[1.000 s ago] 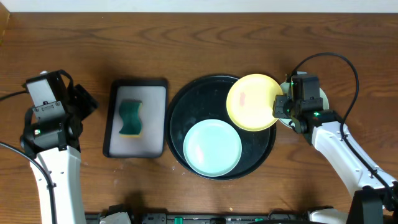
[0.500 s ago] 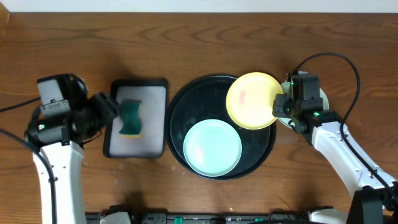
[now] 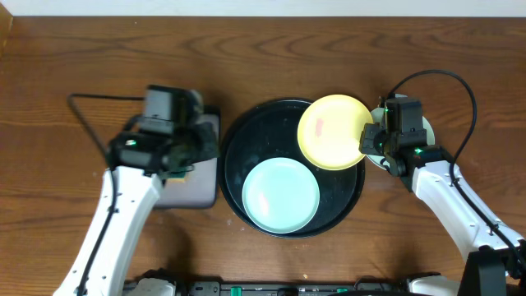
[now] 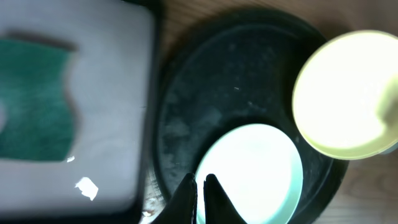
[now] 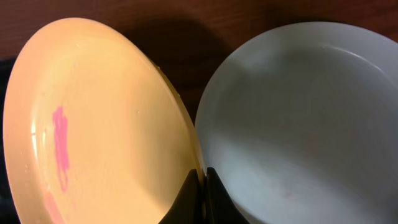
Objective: Clean dirty plates on tray and stack at the side
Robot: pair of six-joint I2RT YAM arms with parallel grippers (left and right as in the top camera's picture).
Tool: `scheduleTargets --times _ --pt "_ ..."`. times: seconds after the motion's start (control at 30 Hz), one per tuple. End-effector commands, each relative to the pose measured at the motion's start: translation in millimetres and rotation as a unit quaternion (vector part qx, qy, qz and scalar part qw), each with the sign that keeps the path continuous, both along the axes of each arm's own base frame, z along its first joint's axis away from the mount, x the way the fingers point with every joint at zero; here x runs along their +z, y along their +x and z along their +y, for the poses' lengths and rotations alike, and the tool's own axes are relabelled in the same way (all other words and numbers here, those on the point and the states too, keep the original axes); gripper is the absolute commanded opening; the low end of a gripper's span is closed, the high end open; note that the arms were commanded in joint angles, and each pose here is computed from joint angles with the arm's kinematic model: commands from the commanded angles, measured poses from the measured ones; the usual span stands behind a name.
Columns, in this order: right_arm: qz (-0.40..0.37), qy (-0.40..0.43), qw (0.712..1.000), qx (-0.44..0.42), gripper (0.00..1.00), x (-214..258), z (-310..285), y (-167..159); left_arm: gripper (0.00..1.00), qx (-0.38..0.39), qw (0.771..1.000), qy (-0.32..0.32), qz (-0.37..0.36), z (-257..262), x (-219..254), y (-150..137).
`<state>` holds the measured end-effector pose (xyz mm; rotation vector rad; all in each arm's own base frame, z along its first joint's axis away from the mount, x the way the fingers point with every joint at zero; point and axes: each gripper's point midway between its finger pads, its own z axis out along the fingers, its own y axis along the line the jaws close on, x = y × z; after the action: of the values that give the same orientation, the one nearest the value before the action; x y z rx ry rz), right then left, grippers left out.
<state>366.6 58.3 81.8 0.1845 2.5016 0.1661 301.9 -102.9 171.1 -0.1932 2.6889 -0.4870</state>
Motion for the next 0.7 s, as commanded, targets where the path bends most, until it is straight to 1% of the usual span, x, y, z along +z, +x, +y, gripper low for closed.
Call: scheduleTargets --times 0.0,0.2,0.37,0.43,0.5,0.53,0.57,0.6,0.67 --pt "-0.002 0.010 1.000 0.002 0.01 0.4 7.0 -0.5 0.07 0.001 1.000 0.030 0.005 -12.2 -8.0 3.8" --pt "0.000 0.010 1.000 0.006 0.01 -2.0 10.5 -0.1 0.07 -0.042 0.998 0.035 0.015 -48.9 4.2 19.1" --pt "0.006 0.009 1.000 0.009 0.01 -9.3 12.6 1.4 0.07 -0.058 0.997 0.046 0.037 -64.6 12.1 29.3" --pt "0.010 0.008 1.000 0.008 0.01 -13.0 12.6 1.4 0.08 -0.042 0.997 0.061 0.036 -58.8 9.7 33.1" --pt "0.013 0.007 1.000 0.008 0.01 -15.8 12.6 1.6 0.08 0.001 0.993 0.109 0.042 -34.4 5.2 34.4" --pt "0.014 0.007 1.000 0.008 0.01 -16.6 12.6 1.6 0.13 0.021 0.990 0.134 0.047 -20.5 3.4 33.1" --pt "0.014 0.007 1.000 0.008 0.01 -17.0 12.6 1.5 0.21 0.034 0.986 0.153 0.052 -9.4 2.3 31.5" --pt "0.015 0.007 1.000 0.008 0.01 -17.1 12.6 1.5 0.25 0.046 0.982 0.171 0.062 3.4 0.7 28.6" --pt "0.014 0.007 1.000 0.008 0.01 -16.8 12.7 1.9 0.30 0.064 0.977 0.186 0.079 20.8 -1.3 24.2"
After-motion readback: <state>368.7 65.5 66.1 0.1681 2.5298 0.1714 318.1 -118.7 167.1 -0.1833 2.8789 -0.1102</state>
